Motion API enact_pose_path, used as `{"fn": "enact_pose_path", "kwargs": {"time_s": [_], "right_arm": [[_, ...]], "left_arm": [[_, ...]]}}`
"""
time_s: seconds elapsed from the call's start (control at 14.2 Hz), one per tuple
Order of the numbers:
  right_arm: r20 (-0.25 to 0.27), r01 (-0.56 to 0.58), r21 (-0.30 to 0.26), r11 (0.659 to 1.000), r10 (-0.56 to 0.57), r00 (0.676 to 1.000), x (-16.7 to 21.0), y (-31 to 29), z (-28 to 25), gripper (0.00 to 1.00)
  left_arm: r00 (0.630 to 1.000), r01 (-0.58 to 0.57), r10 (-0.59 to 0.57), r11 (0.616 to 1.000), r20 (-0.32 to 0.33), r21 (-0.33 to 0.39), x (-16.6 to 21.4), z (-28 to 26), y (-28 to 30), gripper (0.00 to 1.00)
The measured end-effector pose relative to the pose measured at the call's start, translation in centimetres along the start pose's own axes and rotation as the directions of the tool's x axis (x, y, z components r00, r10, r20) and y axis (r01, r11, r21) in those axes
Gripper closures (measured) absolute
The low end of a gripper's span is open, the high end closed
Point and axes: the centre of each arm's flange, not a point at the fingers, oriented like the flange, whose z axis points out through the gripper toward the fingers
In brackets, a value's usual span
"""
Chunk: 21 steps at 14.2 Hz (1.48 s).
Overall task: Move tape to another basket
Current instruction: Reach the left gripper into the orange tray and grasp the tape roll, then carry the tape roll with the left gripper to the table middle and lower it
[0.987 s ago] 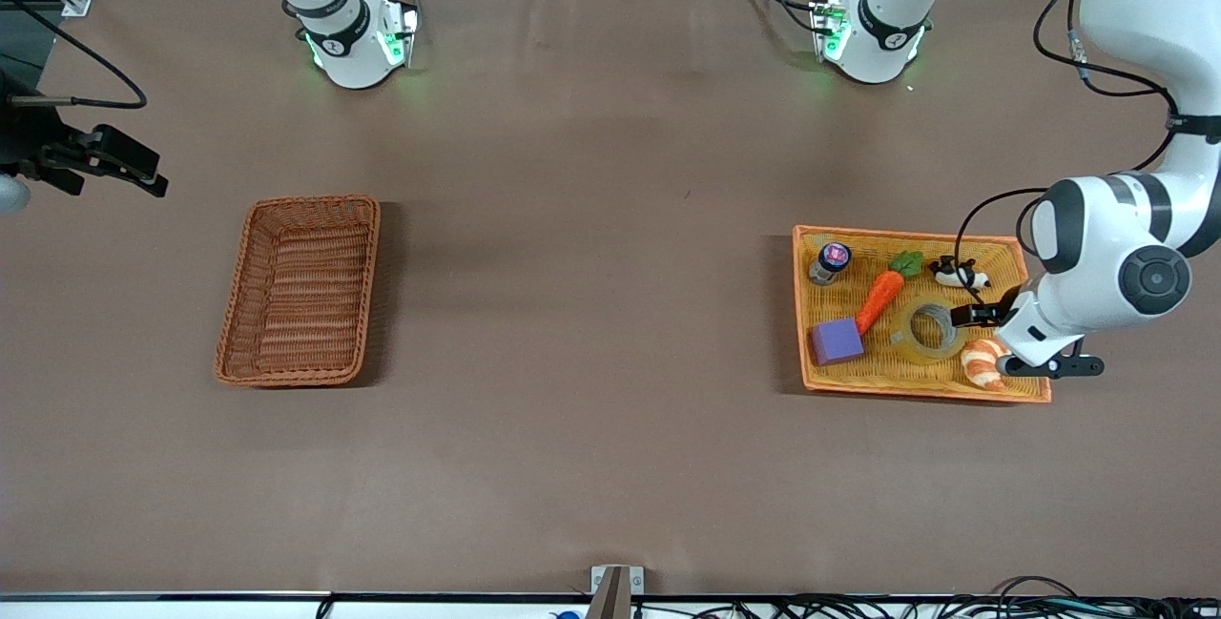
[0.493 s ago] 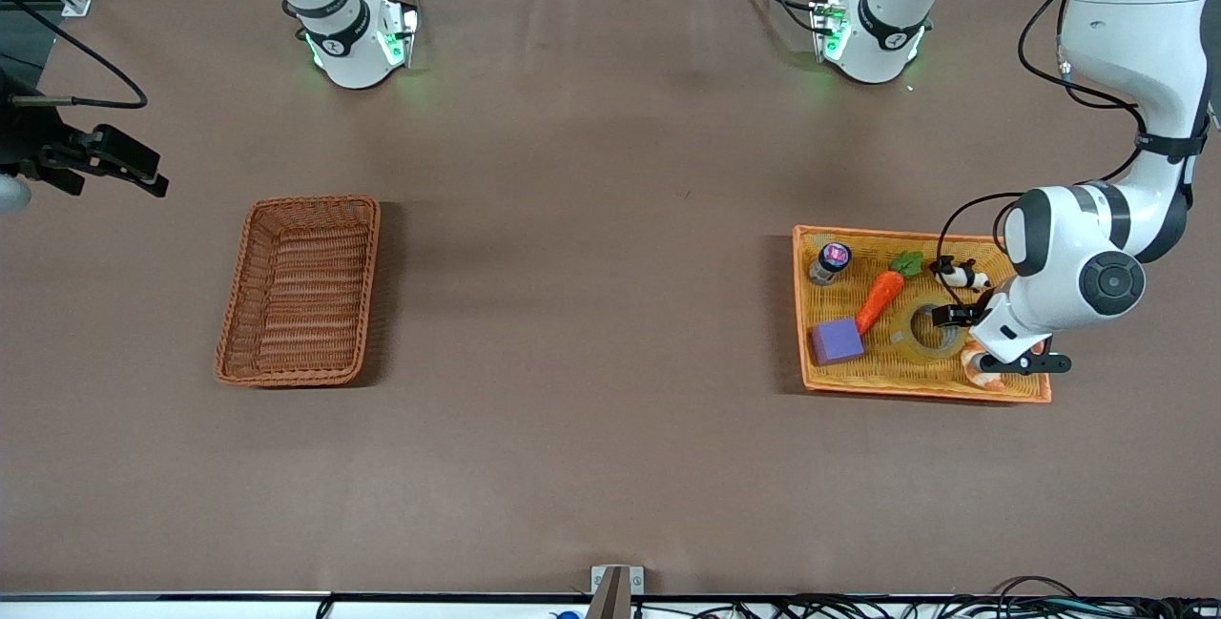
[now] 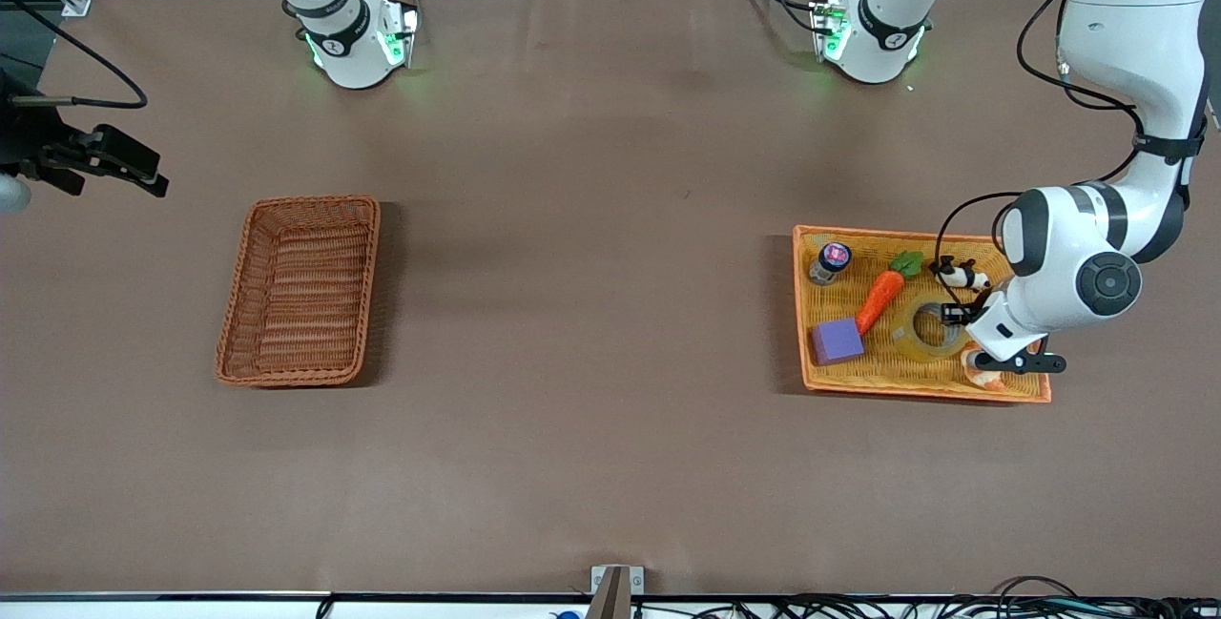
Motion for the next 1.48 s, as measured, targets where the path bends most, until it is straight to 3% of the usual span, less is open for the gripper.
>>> {"fn": "enact_pose_path", "kwargs": {"time_s": [0.07, 0.14, 0.35, 0.78, 1.13, 1.48], "right_arm": [[0.000, 0.000, 0.000, 1.000, 0.000, 1.000, 0.0, 0.0, 0.0, 0.00], [0.001, 0.000, 0.000, 1.000, 0.000, 1.000, 0.0, 0.0, 0.0, 0.00], [0.001, 0.000, 0.000, 1.000, 0.000, 1.000, 0.0, 0.0, 0.0, 0.00], [0.001, 0.001, 0.000, 1.000, -0.001, 1.000, 0.0, 0.0, 0.0, 0.00], [0.001, 0.001, 0.000, 1.000, -0.001, 1.000, 0.0, 0.0, 0.0, 0.00], [0.002, 0.001, 0.000, 1.000, -0.001, 1.000, 0.0, 0.0, 0.1, 0.00]], "left_arm": [[1.000, -0.001, 0.001, 1.000, -0.004, 0.001, 0.1, -0.2, 0.0, 0.77], [1.000, -0.004, 0.004, 1.000, -0.008, 0.001, 0.1, -0.4, 0.0, 0.79], [0.999, -0.003, 0.003, 1.000, -0.042, 0.006, 0.3, -2.9, -0.2, 0.79], [0.983, -0.054, 0.056, 0.998, -0.175, 0.017, -0.5, -15.7, 3.0, 0.79], [0.978, -0.107, 0.102, 0.994, -0.181, -0.023, -0.7, -16.2, 14.3, 0.79], [0.986, -0.002, 0.000, 1.000, -0.167, -0.015, -1.0, -13.2, 29.6, 0.79]]}}
